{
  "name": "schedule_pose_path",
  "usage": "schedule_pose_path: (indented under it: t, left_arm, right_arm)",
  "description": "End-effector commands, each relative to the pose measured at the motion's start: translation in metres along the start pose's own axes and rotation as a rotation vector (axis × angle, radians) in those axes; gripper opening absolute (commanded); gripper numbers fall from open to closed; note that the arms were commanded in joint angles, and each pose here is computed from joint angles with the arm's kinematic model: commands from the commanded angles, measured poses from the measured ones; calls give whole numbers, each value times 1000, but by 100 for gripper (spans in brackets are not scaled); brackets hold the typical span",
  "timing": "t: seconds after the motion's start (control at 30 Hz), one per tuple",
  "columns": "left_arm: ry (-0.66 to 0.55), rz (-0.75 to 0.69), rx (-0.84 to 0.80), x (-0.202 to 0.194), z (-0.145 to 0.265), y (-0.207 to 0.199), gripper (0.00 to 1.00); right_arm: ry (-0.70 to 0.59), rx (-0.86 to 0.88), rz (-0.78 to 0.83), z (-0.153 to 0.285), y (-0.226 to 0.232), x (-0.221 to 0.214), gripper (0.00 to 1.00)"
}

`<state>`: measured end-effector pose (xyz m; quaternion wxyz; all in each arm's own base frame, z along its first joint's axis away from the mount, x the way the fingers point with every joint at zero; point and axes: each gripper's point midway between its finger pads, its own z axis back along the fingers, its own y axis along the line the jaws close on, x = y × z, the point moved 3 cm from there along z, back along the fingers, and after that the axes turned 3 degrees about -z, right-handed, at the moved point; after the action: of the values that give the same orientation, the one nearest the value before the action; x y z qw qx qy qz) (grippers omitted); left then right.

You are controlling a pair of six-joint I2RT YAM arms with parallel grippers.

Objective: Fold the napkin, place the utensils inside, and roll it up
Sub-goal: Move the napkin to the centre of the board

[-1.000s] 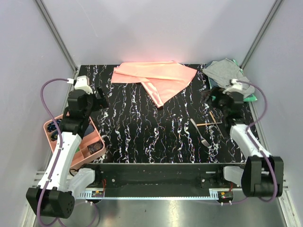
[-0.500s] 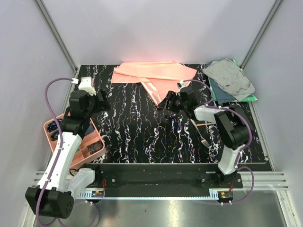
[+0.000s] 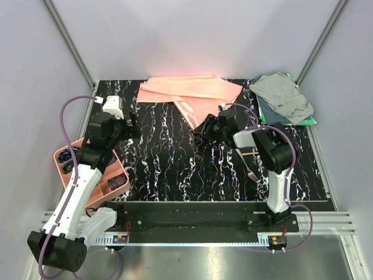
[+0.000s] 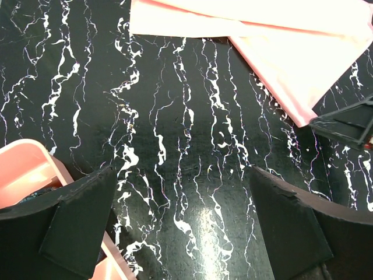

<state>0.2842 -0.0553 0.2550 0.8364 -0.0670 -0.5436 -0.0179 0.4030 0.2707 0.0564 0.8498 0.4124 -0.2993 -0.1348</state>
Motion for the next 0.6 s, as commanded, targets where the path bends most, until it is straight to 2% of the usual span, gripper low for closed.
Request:
schedule_pose_path:
  t: [0.0, 0.23, 0.5, 0.57]
  left_arm:
    - [-54, -28, 19, 10, 4, 2, 99]
    - [-53, -32, 10, 10, 5, -1, 99]
    - [-54, -39, -11, 10, 6, -5, 99]
    - [-61, -41, -16, 11, 8, -6, 99]
  right_arm:
    - [-67, 26, -22, -13, 5, 14, 56]
    - [-86, -2, -47, -21, -4, 15, 52]
    - [-128, -68, -53, -22, -24, 14, 44]
    - [-136, -72, -53, -22, -26, 15, 32]
